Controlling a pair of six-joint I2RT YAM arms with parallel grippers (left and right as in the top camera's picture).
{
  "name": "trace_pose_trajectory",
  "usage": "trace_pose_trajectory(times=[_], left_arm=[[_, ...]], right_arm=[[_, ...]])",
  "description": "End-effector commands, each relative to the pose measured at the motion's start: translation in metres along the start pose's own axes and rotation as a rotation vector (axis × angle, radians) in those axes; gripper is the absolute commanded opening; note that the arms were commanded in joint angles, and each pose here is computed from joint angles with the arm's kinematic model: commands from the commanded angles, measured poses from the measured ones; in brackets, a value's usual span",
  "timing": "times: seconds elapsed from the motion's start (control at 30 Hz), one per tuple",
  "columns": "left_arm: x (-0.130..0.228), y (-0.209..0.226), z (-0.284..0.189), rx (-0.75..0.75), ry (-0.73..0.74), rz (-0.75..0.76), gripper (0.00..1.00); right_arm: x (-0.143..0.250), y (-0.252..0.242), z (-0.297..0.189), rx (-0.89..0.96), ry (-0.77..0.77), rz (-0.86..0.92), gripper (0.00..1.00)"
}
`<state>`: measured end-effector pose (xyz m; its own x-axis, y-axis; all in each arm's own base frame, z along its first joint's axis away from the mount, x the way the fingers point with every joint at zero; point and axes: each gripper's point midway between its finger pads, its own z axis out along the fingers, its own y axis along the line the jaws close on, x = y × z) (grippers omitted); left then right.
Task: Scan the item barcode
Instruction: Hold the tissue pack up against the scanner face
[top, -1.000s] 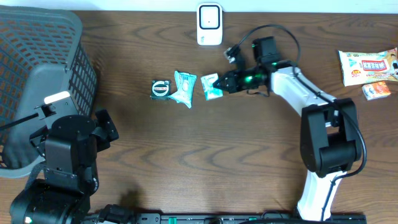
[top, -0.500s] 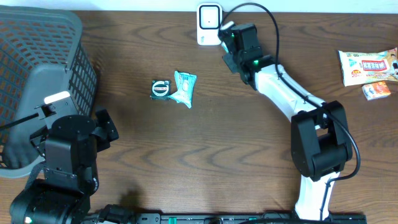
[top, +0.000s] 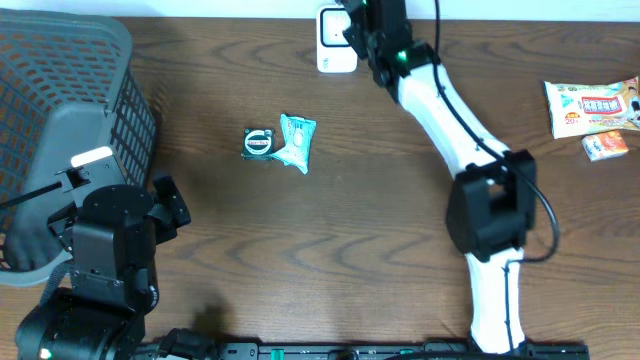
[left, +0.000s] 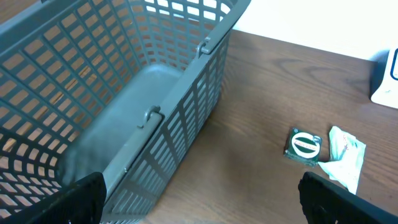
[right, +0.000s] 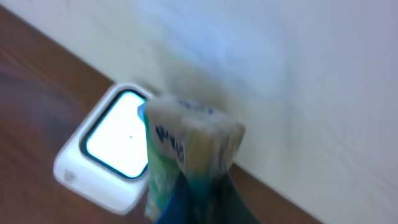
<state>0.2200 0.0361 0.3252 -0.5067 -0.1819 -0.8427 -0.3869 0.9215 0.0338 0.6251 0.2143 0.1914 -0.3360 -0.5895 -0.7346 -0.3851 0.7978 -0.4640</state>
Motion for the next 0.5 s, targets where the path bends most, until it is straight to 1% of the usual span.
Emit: trace_pose_trajectory(times=[0.0,0.1,0.23,0.47], left_arm=[[-0.003,0.002,-0.002,-0.008,-0.009,-0.007,0.98],[-0.003,0.002,-0.002,-0.008,-0.009,-0.007,0.98],[-0.003,0.002,-0.002,-0.008,-0.009,-0.006,0.98],[-0.003,0.002,-0.002,-0.008,-0.009,-0.007,0.98]], right_arm=[[0.01,0.013,0.027,-0.026,0.037,-0.069,0.01],[0.013,0.019,0.04,-0.023,0.05,-0.11,0.01],[0.021,0.016,0.044,0.014,0.08,-0.156,0.01],[0.015,0.017,0.043,0.016,0.066,-0.168,0.01]])
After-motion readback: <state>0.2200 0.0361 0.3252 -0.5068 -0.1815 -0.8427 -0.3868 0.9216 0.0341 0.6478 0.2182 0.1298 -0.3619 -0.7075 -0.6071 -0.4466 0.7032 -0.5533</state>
